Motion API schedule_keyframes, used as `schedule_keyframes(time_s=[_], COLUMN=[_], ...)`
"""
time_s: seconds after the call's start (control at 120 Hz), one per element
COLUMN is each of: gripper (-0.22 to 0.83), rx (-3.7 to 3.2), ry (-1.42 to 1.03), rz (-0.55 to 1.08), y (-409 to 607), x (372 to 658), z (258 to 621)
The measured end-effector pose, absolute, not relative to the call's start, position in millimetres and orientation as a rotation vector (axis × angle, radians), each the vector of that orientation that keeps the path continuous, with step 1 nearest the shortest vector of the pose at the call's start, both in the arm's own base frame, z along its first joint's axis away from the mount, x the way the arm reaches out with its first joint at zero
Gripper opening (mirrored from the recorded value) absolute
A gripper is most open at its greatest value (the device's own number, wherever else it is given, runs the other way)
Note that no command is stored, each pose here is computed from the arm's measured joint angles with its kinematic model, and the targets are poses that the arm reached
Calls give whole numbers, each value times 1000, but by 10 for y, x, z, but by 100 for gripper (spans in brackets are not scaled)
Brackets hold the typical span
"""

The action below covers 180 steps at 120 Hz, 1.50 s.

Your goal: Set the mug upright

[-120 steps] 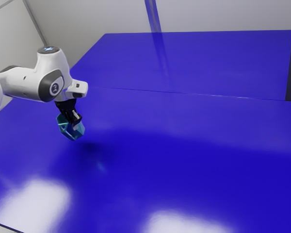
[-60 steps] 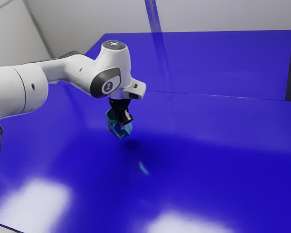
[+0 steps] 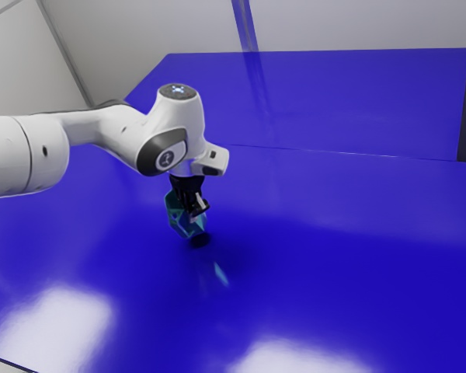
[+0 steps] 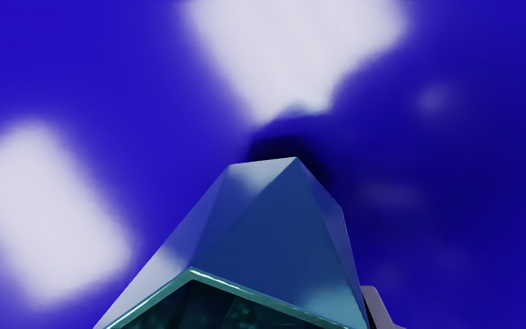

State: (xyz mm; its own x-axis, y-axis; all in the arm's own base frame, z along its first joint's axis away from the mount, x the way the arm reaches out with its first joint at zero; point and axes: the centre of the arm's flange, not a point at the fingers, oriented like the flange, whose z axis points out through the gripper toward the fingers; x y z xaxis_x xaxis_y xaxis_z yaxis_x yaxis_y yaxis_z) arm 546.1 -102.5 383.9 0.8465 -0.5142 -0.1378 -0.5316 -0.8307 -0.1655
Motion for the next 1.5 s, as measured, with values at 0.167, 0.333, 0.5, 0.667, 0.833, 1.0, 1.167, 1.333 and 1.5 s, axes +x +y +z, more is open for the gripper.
schedule_keyframes(time_s=[0.167,0.333,0.5,0.667,0.833,1.0,1.167,1.333,1.5], gripper=[-17,-17,-17,-17,-9,2,14,23,29], rx=[-2834,-2847,-2855,-2858,-2866,-2871,-2873,-2874,-2878], ry=[790,756,738,729,720,721,725,727,724], rz=[127,126,140,137,140,140,129,117,94], y=[-1006,-920,-892,-901,-893,-896,-899,-903,-899], x=[5430,5402,5362,5358,5355,5343,5348,5354,5359], z=[3748,3703,3637,3631,3624,3599,3600,3618,3691])
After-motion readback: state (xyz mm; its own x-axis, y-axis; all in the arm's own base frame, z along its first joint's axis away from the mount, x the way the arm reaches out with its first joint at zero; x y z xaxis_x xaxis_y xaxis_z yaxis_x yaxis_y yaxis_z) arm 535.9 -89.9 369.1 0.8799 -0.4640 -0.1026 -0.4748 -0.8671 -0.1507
